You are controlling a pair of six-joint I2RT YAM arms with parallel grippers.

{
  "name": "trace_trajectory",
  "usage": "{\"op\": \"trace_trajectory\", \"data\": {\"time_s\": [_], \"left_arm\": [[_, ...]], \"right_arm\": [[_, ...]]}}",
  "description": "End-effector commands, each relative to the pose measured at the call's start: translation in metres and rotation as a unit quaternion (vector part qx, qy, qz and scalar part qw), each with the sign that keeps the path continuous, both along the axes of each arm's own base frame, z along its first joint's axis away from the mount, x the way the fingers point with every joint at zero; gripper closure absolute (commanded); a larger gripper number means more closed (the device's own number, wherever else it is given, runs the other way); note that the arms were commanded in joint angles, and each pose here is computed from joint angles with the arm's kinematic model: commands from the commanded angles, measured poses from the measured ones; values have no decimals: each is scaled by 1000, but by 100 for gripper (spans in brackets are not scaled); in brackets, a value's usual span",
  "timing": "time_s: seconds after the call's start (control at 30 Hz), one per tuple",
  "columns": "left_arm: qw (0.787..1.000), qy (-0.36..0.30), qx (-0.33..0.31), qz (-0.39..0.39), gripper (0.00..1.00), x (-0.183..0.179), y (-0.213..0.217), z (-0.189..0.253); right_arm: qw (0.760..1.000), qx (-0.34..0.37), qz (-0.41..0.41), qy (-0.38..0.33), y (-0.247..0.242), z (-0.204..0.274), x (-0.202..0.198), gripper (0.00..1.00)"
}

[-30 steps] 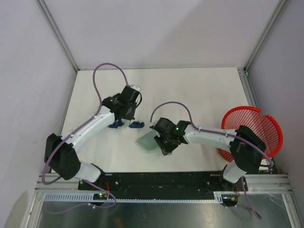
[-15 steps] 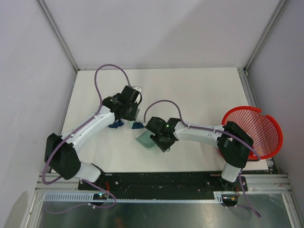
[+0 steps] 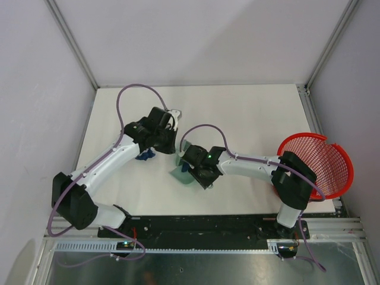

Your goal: Sweep away the paper scraps from the table

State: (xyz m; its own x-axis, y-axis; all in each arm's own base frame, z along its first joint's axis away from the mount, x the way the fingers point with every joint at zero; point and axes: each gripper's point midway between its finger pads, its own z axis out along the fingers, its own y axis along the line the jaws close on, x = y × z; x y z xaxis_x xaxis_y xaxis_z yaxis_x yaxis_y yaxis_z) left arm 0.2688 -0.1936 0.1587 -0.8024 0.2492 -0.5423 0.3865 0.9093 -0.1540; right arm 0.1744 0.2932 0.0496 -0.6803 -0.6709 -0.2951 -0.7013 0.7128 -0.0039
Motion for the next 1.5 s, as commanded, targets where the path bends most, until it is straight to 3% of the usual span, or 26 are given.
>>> {"op": "trace_trajectory", "data": {"time_s": [0.0, 0.43, 0.6, 0.83, 1.07, 1.47], "left_arm": [[998, 6, -58, -21, 100, -16, -13, 17], [997, -5, -73, -11, 100, -29, -5, 37], [996, -52, -3, 70, 100, -14, 33, 56], [981, -122, 24, 148, 100, -10, 70, 102], [968, -166, 2, 188, 100, -30, 96, 123], [948, -221, -22, 226, 100, -72, 137, 104]], "right_arm": [[1000, 22, -1, -15, 12, 12, 8, 100], [998, 34, -31, -31, 19, 16, 10, 100], [997, 48, -48, -36, 27, 19, 7, 100], [994, 70, -71, -50, 30, 33, 9, 100], [983, 94, -138, -80, 25, 79, 18, 100], [957, 147, -230, -97, 19, 150, 20, 100]]}}
